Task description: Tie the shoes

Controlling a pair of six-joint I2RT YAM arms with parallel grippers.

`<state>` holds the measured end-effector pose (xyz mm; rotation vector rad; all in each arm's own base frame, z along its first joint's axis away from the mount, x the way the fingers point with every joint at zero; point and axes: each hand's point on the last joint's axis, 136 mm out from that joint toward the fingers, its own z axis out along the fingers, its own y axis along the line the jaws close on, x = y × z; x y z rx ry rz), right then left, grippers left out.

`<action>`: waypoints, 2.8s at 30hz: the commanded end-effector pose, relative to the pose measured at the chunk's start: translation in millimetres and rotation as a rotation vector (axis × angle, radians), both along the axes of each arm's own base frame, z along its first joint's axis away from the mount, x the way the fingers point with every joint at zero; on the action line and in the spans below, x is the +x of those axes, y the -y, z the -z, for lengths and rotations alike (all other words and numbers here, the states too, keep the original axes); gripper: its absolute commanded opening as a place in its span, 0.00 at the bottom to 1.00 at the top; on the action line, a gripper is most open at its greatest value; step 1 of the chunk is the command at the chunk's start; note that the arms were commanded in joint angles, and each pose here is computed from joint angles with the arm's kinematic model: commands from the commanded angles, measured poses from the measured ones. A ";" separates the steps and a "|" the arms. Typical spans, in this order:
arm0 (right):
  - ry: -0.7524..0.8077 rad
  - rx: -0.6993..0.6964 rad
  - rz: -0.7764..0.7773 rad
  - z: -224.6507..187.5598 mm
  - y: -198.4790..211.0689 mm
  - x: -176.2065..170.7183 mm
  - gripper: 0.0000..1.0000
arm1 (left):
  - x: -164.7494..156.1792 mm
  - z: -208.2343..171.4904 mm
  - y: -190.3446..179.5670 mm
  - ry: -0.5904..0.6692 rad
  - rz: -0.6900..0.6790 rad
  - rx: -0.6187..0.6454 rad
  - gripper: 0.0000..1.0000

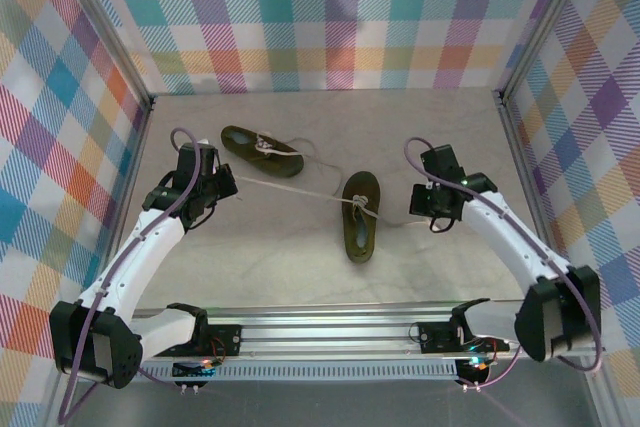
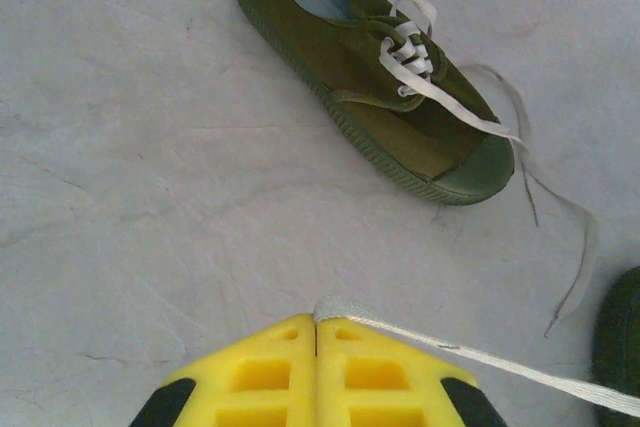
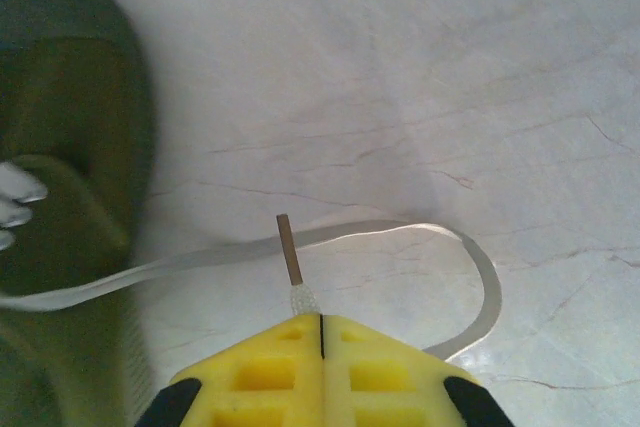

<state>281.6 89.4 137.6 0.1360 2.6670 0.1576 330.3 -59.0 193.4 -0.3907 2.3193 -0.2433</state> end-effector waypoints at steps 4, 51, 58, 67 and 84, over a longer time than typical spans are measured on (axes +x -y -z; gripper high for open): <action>0.270 0.231 -0.181 -60.8 -56.0 13.5 0.00 | 5.6 -22.8 12.7 0.053 0.041 -0.059 0.00; 0.318 0.563 -0.910 -1.1 -326.4 -27.6 0.13 | 3.3 -47.0 9.2 0.082 0.031 -0.055 0.00; 0.491 0.365 -0.669 -50.6 -265.7 -2.4 0.57 | 6.2 -52.4 19.0 0.106 0.081 -0.083 0.00; 0.188 0.209 0.057 6.5 -97.3 27.1 0.53 | 13.4 -69.2 58.4 0.162 0.244 -0.128 0.00; 0.012 0.376 0.202 30.7 -64.8 33.7 0.64 | -21.2 -105.1 183.1 0.211 0.664 -0.117 0.00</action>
